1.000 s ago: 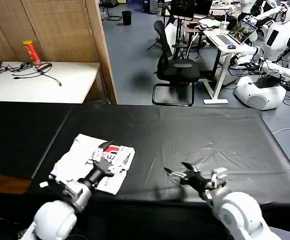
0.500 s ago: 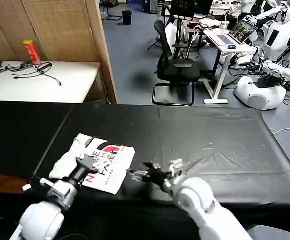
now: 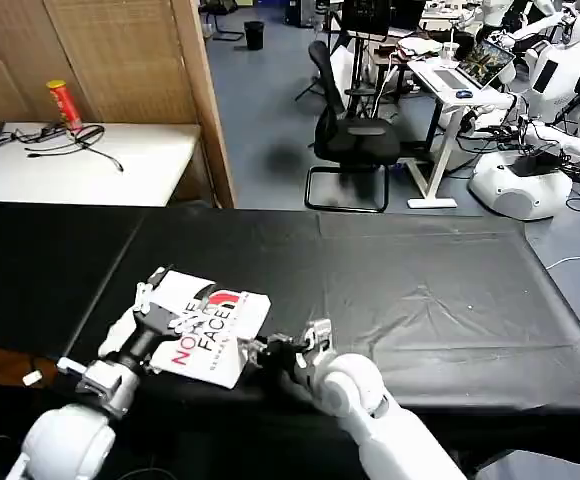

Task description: Fold and organize the clothes.

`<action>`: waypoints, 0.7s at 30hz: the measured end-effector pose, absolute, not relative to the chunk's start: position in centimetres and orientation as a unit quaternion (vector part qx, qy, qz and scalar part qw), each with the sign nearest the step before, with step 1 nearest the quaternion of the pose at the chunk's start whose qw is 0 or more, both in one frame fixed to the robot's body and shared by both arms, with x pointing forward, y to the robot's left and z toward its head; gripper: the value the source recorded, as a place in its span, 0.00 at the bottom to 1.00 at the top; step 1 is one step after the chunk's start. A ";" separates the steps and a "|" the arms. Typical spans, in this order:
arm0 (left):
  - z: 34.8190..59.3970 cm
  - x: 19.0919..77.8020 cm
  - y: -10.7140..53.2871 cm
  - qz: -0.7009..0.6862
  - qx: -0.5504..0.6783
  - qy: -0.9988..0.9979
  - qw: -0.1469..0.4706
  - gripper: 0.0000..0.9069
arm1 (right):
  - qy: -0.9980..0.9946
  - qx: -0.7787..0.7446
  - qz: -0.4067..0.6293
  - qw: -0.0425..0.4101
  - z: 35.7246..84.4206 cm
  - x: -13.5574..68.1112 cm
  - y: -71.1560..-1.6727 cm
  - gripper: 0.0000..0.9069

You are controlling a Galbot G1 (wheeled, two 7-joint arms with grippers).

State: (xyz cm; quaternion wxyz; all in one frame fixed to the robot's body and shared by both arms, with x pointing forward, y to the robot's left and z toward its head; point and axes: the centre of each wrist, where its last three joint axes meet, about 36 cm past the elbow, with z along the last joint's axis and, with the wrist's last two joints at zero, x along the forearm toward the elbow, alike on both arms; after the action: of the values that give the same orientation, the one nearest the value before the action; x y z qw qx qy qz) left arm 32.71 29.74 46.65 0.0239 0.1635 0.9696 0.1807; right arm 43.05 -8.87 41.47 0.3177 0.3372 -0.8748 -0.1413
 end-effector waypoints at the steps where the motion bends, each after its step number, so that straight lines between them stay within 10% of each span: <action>1: 46.6 32.7 29.7 0.180 0.163 0.970 0.025 0.97 | -0.876 0.335 -0.142 0.318 41.4 43.1 -8.9 0.01; 17: 45.2 34.2 30.4 0.117 0.121 0.986 0.004 0.97 | -0.917 0.239 -0.092 0.304 45.1 41.7 -20.8 0.00; 18: 45.0 34.3 30.5 0.115 0.120 0.986 0.002 0.97 | -0.922 0.229 -0.083 0.302 45.4 41.6 -21.8 0.08; 19: 44.9 34.3 30.6 0.114 0.119 0.986 -0.001 0.97 | -0.926 0.218 -0.070 0.299 45.8 41.5 -22.8 0.97; 21: 44.7 34.3 30.6 0.105 0.115 0.988 -0.008 0.97 | -0.934 0.205 -0.050 0.290 46.6 41.4 -24.2 0.97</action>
State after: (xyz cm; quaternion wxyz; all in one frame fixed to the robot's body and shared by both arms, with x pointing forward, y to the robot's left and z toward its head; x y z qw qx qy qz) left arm 34.32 30.61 44.68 -0.0084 0.1151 0.9878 0.1050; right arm 41.38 -24.24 46.63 0.2900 0.2045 -0.9336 -0.0501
